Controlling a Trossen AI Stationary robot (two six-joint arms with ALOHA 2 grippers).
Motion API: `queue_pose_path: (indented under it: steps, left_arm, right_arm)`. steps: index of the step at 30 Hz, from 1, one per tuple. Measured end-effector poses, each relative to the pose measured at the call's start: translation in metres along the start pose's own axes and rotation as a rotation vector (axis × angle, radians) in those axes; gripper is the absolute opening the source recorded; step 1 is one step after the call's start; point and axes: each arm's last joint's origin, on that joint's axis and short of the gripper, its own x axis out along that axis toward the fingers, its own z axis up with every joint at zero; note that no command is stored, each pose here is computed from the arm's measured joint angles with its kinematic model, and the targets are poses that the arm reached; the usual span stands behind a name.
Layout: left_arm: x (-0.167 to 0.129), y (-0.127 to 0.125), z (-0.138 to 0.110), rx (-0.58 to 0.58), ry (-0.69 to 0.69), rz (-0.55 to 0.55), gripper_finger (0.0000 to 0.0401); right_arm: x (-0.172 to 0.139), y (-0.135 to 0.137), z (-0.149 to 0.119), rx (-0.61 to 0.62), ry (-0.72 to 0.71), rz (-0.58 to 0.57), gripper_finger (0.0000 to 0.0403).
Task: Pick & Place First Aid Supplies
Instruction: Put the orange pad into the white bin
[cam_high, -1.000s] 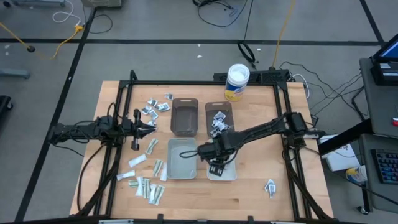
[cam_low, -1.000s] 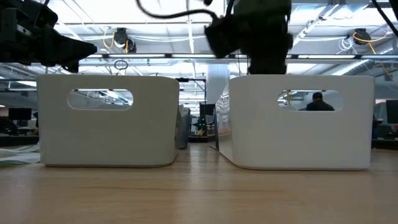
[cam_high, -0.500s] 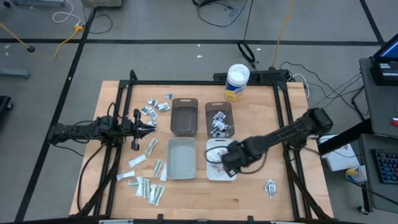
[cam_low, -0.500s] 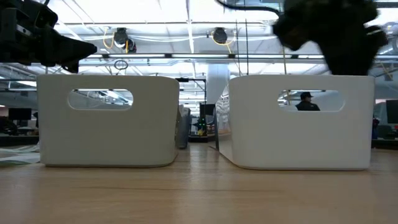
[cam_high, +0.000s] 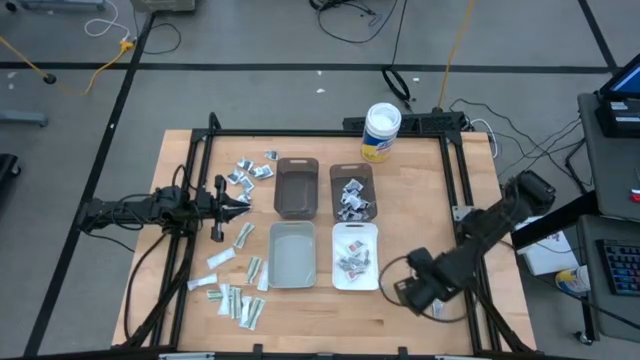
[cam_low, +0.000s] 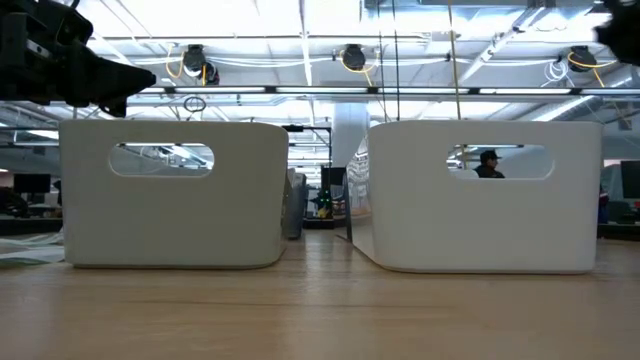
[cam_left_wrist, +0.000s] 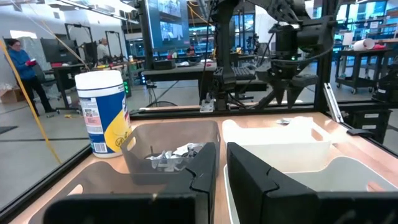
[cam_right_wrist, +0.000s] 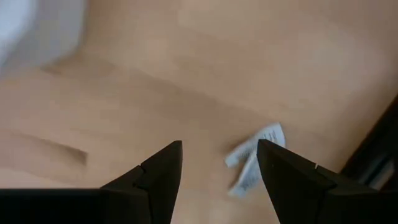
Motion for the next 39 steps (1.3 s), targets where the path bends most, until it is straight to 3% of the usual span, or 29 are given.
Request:
queue_pose_path:
  steps: [8,17,21,31,39]
  left_arm:
    - [0.000,0.000,0.000,0.000,0.001,0.000,0.0047]
    - [0.000,0.000,0.000,0.000,0.000,0.000,0.0047]
    - [0.000,0.000,0.000,0.000,0.000,0.000,0.0047]
    - [0.000,0.000,0.000,0.000,0.000,0.000,0.0047]
    - [0.000,0.000,0.000,0.000,0.000,0.000,0.0047]
  right_arm:
    - [0.006,-0.017,-0.030,-0.015,0.012,0.021,0.0204]
    - [0.009,-0.023,-0.036,-0.105,0.007,0.012,0.0201]
    - [0.013,-0.024,-0.035,-0.343,0.002,0.004,0.0201]
    - [0.016,-0.030,-0.039,-1.215,0.118,-0.012,0.0199]
    - [0.016,-0.030,-0.040,-1.635,0.093,0.010,0.0198]
